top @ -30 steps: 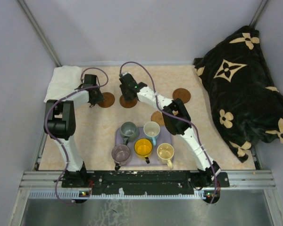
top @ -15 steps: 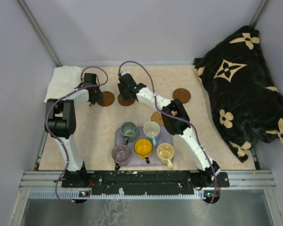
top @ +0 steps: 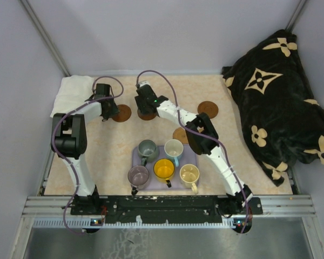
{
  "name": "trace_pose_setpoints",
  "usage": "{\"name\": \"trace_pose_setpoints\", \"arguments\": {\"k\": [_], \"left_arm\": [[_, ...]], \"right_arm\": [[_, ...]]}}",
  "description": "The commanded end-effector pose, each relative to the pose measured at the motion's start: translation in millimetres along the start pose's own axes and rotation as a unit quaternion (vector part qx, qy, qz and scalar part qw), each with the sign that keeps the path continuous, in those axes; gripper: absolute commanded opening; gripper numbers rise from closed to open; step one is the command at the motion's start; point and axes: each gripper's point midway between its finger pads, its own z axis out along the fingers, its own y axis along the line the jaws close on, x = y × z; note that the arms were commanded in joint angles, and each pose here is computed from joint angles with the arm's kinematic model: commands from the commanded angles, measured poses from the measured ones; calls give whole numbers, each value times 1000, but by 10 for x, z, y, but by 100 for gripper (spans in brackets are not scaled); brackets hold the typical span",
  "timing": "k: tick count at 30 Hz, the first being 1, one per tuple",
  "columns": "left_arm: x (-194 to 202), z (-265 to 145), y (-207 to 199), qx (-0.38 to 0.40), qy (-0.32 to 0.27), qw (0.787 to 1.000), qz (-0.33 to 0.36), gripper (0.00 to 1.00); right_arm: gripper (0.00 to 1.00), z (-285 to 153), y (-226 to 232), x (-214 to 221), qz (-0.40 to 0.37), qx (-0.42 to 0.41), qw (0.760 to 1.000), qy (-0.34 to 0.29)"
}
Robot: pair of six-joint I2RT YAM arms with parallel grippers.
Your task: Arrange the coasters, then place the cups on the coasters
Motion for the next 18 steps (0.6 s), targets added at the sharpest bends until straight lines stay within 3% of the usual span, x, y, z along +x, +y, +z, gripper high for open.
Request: {"name": "trace_pose_setpoints", "arguments": {"k": [1, 8, 13, 18], "left_arm": [[-258, -189, -108, 27, -27, 999, 0, 53], [-482, -277, -324, 70, -51, 996, -8, 56], [-715, -515, -468, 107, -91, 990, -9, 58], [-739, -833, -628, 162, -115, 980, 16, 58]], "right_arm": [[50, -580, -68, -596, -2, 6, 998, -57], [50, -1076, -93, -783, -3, 4, 995, -100], [50, -1445, -341, -852, -10, 51, 991, -123], [51, -1746, -741, -498, 0, 113, 989, -97]]}}
